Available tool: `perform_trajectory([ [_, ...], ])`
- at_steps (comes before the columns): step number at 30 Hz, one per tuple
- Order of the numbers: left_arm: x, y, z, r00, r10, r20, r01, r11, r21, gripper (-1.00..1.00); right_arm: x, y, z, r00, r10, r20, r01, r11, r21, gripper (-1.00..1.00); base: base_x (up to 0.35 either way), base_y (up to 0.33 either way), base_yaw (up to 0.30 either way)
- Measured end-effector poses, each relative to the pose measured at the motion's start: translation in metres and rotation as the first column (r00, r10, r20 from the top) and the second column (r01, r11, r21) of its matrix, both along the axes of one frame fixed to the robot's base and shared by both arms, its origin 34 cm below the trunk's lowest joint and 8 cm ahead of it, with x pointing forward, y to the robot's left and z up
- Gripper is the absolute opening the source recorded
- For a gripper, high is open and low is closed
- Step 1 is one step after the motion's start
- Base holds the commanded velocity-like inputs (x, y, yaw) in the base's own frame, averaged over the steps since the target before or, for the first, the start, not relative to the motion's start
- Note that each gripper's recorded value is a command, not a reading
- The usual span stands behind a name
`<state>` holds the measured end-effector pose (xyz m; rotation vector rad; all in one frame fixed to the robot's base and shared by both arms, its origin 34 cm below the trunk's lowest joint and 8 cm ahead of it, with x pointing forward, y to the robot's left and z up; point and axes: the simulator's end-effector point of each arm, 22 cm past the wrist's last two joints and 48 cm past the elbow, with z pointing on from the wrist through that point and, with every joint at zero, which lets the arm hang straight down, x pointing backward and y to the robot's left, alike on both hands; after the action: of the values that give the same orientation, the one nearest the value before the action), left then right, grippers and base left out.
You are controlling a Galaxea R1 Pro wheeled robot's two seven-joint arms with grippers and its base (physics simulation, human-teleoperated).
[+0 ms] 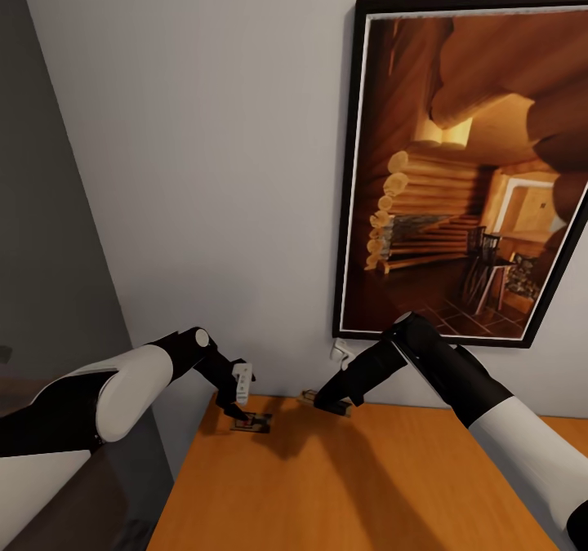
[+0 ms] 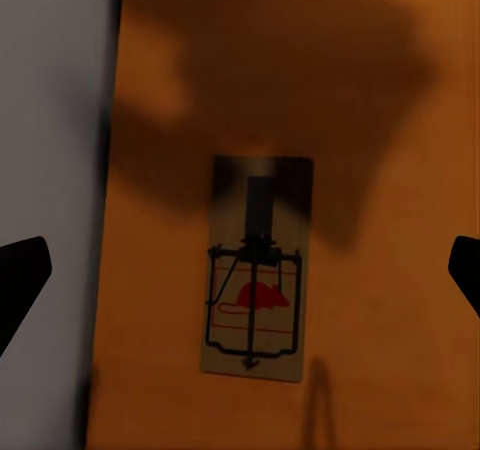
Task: Take the four mousetraps from the cabinet in the bathroom and place them on the bathroom floor. Make sure all four end up on the same floor surface, and ensure that at least two of them are either under or directly next to the same bathroom sink.
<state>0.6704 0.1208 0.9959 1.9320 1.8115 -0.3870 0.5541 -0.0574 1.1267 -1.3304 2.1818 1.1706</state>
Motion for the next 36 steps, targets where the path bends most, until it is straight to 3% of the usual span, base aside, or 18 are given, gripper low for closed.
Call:
perform_trajectory([
  [6, -0.005, 0.002, 0.000, 1.000, -0.016, -0.015, 0.016, 1.000, -0.001, 1.00, 0.000, 0.000, 0.000, 1.000, 0.000, 0.000, 0.000, 1.000, 0.000, -1.00, 0.000, 0.000, 0.000],
  [10, -0.014, 0.002, 0.001, 0.997, -0.071, -0.034, 0.071, 0.997, -0.014, 1.00, 0.000, 0.000, 0.000, 1.000, 0.000, 0.000, 0.000, 1.000, 0.000, -1.00, 0.000, 0.000, 0.000],
  [16, -0.020, 0.004, 0.002, 0.994, -0.105, -0.040, 0.105, 0.994, -0.022, 1.00, 0.000, 0.000, 0.000, 1.000, 0.000, 0.000, 0.000, 1.000, 0.000, -1.00, 0.000, 0.000, 0.000],
  [36, -0.018, 0.009, 0.001, 0.995, -0.097, -0.035, 0.096, 0.995, -0.018, 1.00, 0.000, 0.000, 0.000, 1.000, -0.001, 0.000, 0.001, 1.000, 0.000, -1.00, 0.000, 0.000, 0.000],
])
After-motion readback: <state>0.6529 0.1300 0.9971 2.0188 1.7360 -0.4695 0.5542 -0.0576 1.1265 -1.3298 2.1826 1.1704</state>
